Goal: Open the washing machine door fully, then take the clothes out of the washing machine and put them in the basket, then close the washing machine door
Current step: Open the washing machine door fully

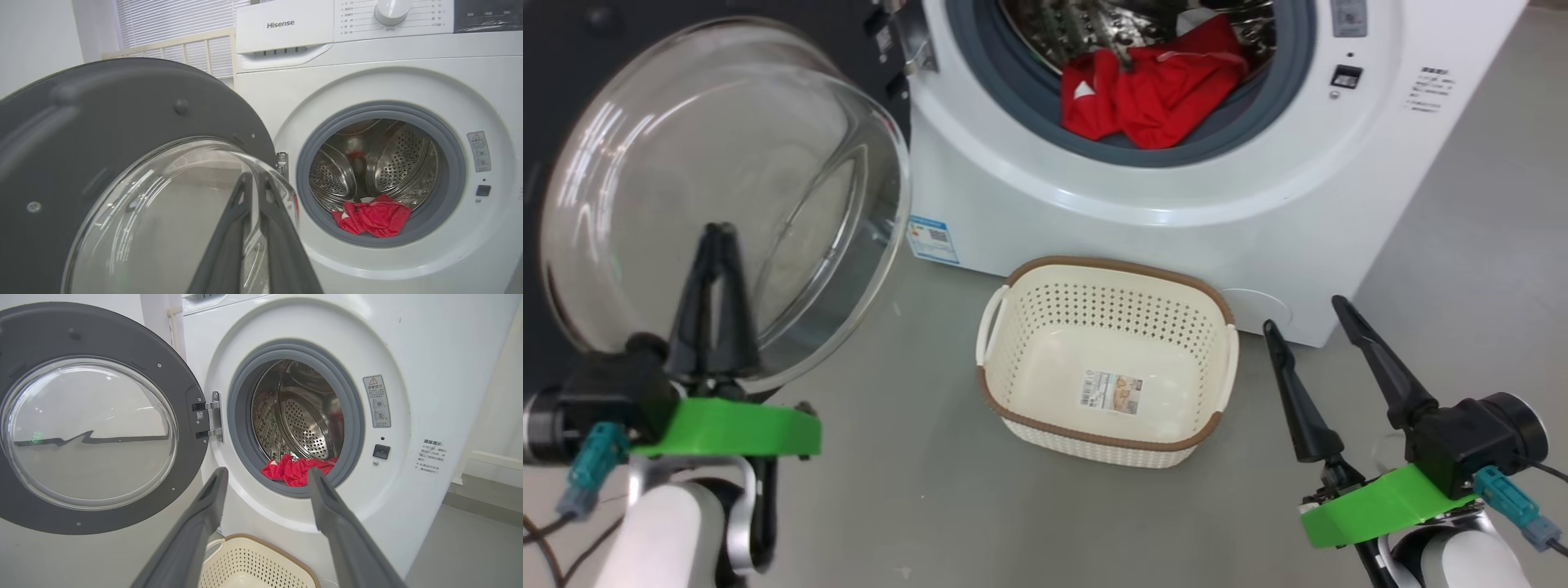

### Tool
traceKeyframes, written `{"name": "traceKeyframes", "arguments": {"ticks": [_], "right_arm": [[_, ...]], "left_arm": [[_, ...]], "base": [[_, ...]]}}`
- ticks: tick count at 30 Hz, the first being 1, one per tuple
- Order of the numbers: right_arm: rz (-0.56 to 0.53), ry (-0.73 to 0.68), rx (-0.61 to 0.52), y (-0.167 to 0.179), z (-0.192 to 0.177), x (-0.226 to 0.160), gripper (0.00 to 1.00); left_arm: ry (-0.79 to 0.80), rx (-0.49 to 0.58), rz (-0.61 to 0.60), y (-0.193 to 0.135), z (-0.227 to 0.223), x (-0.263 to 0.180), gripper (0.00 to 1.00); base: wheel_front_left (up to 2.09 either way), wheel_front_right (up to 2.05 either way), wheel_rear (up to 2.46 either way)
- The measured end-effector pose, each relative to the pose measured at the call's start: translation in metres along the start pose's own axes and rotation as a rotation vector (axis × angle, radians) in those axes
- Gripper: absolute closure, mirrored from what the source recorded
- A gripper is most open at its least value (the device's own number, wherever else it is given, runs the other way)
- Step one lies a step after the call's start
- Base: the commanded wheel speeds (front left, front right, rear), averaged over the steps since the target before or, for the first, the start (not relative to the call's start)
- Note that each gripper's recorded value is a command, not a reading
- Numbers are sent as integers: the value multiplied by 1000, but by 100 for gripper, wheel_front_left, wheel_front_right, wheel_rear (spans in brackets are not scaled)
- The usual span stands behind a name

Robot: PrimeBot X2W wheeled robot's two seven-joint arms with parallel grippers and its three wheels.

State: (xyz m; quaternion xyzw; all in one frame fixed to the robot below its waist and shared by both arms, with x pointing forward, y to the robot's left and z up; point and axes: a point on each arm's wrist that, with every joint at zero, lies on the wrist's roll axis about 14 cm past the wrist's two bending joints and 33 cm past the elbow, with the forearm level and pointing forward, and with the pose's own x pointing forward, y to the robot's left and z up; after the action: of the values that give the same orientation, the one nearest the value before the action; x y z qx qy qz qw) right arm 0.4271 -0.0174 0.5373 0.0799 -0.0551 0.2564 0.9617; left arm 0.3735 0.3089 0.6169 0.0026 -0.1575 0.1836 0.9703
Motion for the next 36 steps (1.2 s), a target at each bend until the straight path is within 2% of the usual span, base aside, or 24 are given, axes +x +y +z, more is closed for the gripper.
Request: {"name": "traceKeyframes", "arguments": {"ticks": [2,3,4,6,8,10,11,12,13,24,36], "right_arm": [[-28,-10,-8,-9,3,-4,0],[-40,-15,-11,-13,5,-6,0],[-51,-17,-14,-16,5,-8,0],[-74,-22,-20,-23,7,-13,0],[-89,-29,-24,-28,9,-15,0],[-122,-34,-31,-38,11,-21,0],[-136,-37,-31,-42,12,-24,0],[-148,-39,-28,-46,12,-27,0],[-161,-46,-24,-49,13,-30,0],[-326,-69,-66,-95,25,-71,0],[-492,-77,-122,-128,36,-129,0]], "left_arm": [[-10,-32,-43,-15,5,-1,86],[-10,-44,-67,-22,6,-1,79],[-8,-59,-90,-29,6,-2,66],[10,-69,-136,-43,1,-4,79],[16,-75,-151,-48,-1,-6,71],[30,-85,-181,-57,-6,-6,54],[36,-99,-197,-62,-8,-7,38],[40,-106,-209,-67,-10,-8,6],[44,-111,-222,-72,-13,-9,0],[93,-176,-382,-129,-38,-25,0],[149,-220,-521,-177,-59,-46,0]], "base": [[0,0,0],[0,0,0],[0,0,0],[0,0,0],[0,0,0],[0,0,0],[0,0,0],[0,0,0],[0,0,0],[0,0,0],[0,0,0]]}}
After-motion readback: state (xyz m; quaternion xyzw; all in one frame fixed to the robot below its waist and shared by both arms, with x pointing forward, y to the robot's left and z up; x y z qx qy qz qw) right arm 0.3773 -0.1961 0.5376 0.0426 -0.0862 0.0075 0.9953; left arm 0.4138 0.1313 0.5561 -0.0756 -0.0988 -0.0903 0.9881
